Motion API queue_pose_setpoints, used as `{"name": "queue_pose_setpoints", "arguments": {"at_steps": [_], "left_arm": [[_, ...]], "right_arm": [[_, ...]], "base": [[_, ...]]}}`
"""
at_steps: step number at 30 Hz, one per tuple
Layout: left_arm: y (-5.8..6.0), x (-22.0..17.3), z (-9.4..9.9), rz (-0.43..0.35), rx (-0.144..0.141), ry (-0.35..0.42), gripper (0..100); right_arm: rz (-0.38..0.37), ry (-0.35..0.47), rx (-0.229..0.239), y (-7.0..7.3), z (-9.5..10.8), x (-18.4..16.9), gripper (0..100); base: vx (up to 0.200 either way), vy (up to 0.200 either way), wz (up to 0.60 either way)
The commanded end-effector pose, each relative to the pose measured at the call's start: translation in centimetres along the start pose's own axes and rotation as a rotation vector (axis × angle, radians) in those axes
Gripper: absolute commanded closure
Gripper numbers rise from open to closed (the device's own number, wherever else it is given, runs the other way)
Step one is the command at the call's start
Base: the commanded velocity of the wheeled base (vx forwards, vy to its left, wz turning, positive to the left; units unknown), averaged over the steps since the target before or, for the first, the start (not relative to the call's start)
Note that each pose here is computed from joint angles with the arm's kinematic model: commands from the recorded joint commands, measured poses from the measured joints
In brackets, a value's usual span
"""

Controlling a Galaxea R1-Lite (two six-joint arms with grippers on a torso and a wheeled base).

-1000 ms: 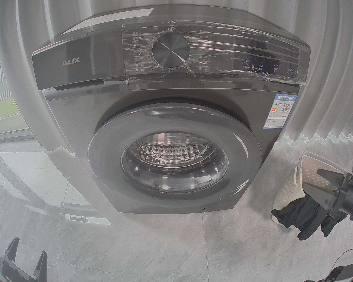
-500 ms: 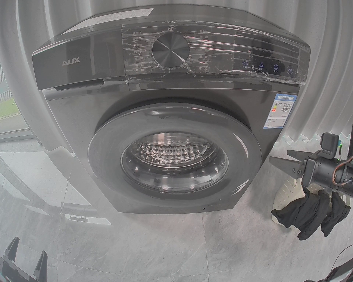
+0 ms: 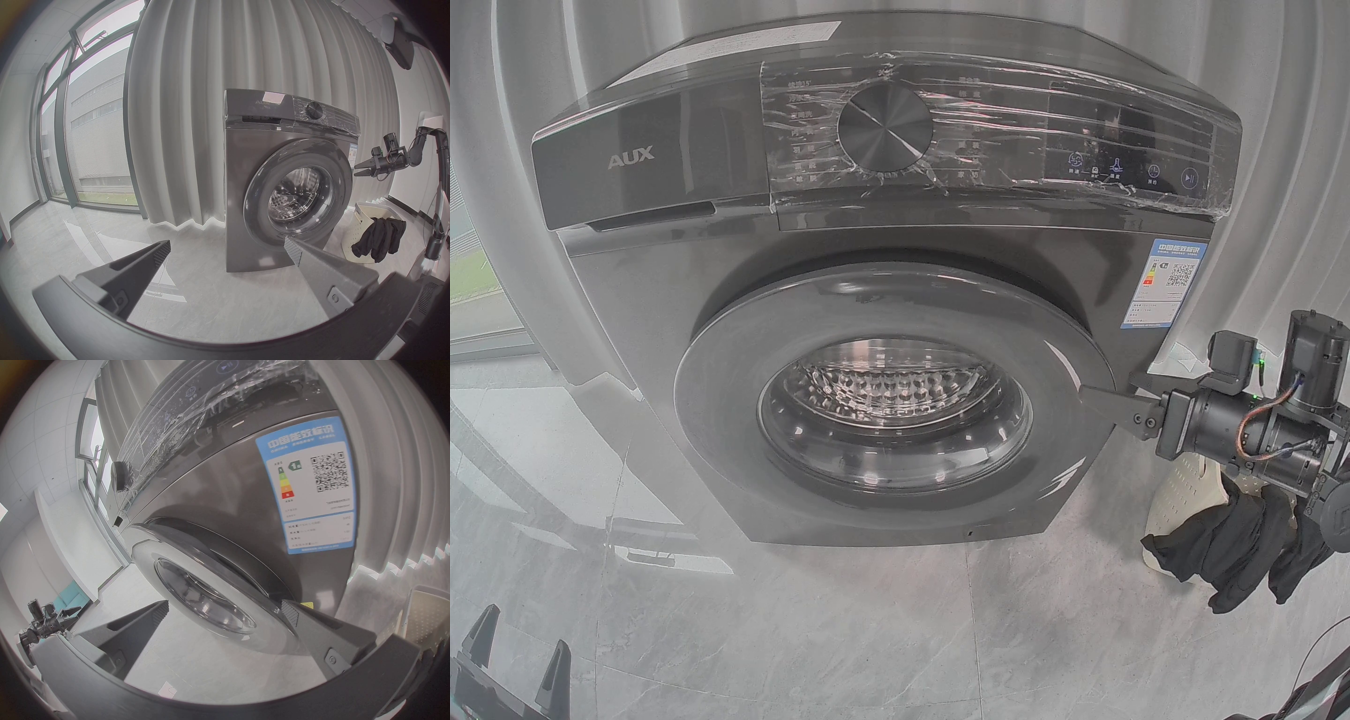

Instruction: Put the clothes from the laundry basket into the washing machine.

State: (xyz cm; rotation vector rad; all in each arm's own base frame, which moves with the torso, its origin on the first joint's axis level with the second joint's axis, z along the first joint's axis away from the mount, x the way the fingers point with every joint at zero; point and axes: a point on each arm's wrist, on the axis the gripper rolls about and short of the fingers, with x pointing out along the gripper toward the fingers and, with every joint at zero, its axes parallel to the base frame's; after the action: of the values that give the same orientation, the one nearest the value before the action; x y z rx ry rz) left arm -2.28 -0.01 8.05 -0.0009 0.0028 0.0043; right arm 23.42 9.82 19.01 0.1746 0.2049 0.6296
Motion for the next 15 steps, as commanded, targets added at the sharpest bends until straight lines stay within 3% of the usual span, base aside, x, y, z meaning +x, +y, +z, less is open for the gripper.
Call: {"name": "queue_pose_setpoints", "arguments": {"at_steps": [1, 15], "left_arm": [[0.0, 0.0, -0.5, 0.0, -0.001, 0.0, 0], [0.0, 0.0, -0.5, 0.0, -0.001, -0.001, 0]], "right_arm": [[0.017, 0.021, 0.001, 0.1, -0.7, 1.5, 0], [0.05, 0.072, 0.011, 1.3, -2.3, 0.4, 0]], "base": [[0.0, 0.0, 0.0], [0.0, 0.0, 0.0]]}}
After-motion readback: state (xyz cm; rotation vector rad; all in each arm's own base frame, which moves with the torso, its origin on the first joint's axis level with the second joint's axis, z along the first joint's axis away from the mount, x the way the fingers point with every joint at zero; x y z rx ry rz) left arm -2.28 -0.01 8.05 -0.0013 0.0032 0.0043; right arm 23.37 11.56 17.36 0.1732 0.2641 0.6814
